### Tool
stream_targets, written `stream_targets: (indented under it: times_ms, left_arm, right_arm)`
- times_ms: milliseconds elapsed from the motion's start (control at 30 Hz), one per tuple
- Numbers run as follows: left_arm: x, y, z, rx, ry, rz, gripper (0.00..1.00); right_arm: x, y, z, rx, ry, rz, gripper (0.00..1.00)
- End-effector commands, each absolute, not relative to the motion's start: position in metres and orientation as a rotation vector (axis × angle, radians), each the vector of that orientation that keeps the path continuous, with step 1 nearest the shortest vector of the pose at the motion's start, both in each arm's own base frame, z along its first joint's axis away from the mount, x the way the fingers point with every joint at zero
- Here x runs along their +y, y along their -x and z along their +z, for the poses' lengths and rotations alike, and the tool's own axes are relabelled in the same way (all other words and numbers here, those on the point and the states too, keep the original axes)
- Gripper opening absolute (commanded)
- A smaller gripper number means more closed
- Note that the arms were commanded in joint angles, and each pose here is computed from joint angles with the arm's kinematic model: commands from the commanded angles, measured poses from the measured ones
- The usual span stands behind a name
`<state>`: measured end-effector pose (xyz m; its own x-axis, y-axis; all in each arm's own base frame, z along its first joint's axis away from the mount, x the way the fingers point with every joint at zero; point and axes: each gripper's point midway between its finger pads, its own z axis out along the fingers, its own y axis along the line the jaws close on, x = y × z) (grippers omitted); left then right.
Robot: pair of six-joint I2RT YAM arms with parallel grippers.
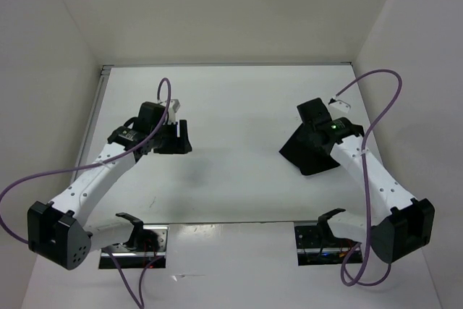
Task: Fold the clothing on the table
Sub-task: Grab the skirt from the pile, then move the skirt to the center of the board
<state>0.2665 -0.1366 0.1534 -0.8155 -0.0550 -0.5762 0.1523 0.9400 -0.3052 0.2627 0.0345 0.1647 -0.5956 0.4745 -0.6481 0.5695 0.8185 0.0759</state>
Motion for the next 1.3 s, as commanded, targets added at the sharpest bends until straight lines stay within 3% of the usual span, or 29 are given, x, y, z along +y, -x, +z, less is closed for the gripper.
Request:
stream_targets:
  times_ms: [0, 267, 533, 567, 600, 700, 733, 767, 900, 1100, 1200, 1267]
  left_arm:
    - [-0.140, -0.271, 0.154, 2.466, -0.066, -0.479, 0.76]
    - [-0.147, -0.265, 0.164, 2.441, -0.093, -0.549, 0.76]
    - [-0.142, -0.262, 0.167, 2.428, -0.084, -0.527, 0.76]
    - [-0.142, -0.262, 0.167, 2.428, -0.084, -0.527, 0.76]
    - [-0.142, -0.262, 0.167, 2.428, -0.084, -0.527, 0.76]
    - [-0.141, -0.263, 0.166, 2.427, -0.079, -0.515, 0.76]
    - [-0.141, -0.263, 0.166, 2.427, -0.078, -0.514, 0.76]
    - [-0.141, -0.263, 0.166, 2.427, -0.078, -0.514, 0.76]
    - [-0.141, -0.263, 0.166, 2.427, -0.078, -0.514, 0.76]
    - [-0.141, -0.264, 0.161, 2.447, -0.077, -0.509, 0.76]
    - [-0.143, -0.263, 0.159, 2.450, -0.068, -0.524, 0.76]
    - [-0.144, -0.260, 0.158, 2.451, -0.073, -0.537, 0.76]
  right_arm:
    - [0.034, -0.289, 0.174, 2.227, -0.802, -0.150, 0.66]
    - [-0.023, -0.351, 0.141, 2.228, -0.944, -0.430, 0.75]
    - [-0.023, -0.374, 0.111, 2.294, -0.943, -0.428, 0.77]
    - [-0.023, -0.374, 0.106, 2.305, -0.943, -0.437, 0.71]
    - [-0.019, -0.374, 0.102, 2.336, -0.929, -0.417, 0.51]
    - [-0.018, -0.364, 0.098, 2.360, -0.927, -0.414, 0.17]
    - [-0.018, -0.361, 0.101, 2.363, -0.926, -0.417, 0.00]
    - [-0.019, -0.355, 0.104, 2.370, -0.926, -0.423, 0.00]
    - [-0.001, -0.362, 0.171, 2.274, -0.859, -0.257, 0.00]
    - [0.075, -0.361, 0.390, 1.843, -0.530, 0.436, 0.00]
    - [0.073, -0.336, 0.442, 1.700, -0.493, 0.510, 0.00]
    - [0.065, -0.330, 0.436, 1.717, -0.524, 0.466, 0.00]
